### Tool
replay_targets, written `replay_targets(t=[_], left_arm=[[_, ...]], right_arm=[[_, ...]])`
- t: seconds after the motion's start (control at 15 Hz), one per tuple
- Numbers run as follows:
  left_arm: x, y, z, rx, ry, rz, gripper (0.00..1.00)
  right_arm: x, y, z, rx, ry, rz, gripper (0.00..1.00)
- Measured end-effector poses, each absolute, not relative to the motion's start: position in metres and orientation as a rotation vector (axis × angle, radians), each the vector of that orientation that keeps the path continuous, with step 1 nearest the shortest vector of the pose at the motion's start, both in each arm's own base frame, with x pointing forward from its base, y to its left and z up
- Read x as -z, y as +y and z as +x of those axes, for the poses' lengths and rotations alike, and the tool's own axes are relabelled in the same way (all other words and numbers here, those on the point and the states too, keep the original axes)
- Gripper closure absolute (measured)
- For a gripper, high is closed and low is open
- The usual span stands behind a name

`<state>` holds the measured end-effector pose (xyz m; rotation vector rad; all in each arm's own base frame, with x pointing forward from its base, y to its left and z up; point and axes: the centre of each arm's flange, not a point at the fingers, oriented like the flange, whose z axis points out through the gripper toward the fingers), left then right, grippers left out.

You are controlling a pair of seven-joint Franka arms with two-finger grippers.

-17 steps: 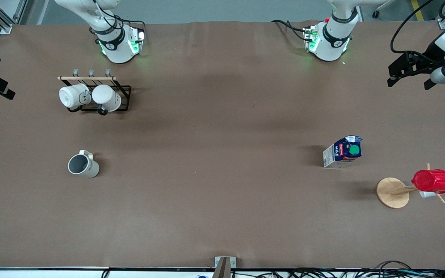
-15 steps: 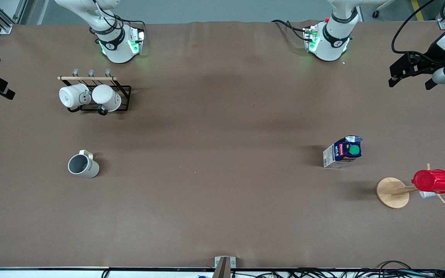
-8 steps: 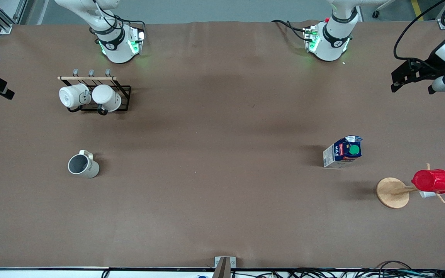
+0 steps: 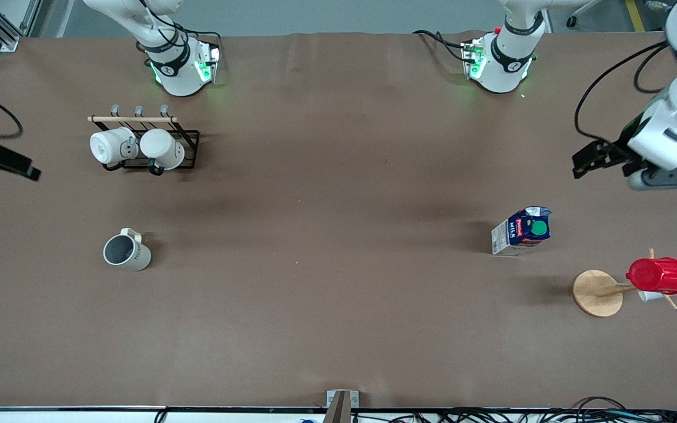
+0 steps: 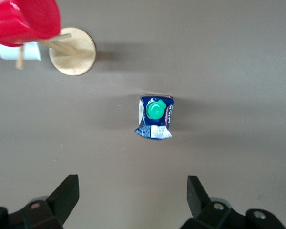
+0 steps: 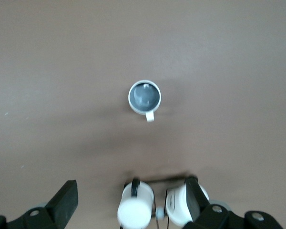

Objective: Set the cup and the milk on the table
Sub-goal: 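Reach the right gripper to the white mug while the left gripper reaches the milk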

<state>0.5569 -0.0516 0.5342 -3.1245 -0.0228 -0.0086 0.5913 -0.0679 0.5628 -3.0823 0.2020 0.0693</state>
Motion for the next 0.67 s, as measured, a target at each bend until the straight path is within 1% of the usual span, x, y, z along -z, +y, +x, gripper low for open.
replay_targets(t=[0.2,0.4,0.53,0.67], left_arm=[[-0.482,-0.054,0.561,0.033,-0.004,-3.129,0.00],[-0.450,-0.058,0.565,0.048,0.052,-3.132,0.00],[-0.434,-0.058,0.574,0.081,0.102,-3.136,0.00],[-0.412,-0.059,0.584,0.092,0.129,-3.140,0.00]], right_arm=[[-0.482,-0.109,0.620,-0.084,0.073,-3.088,0.00],[-0.418,-0.137,0.637,-0.069,0.032,-3.094,0.00],[-0.379,-0.129,0.641,-0.037,0.009,-3.101,0.00],[-0.338,-0.109,0.636,0.016,-0.031,-3.110,0.00]])
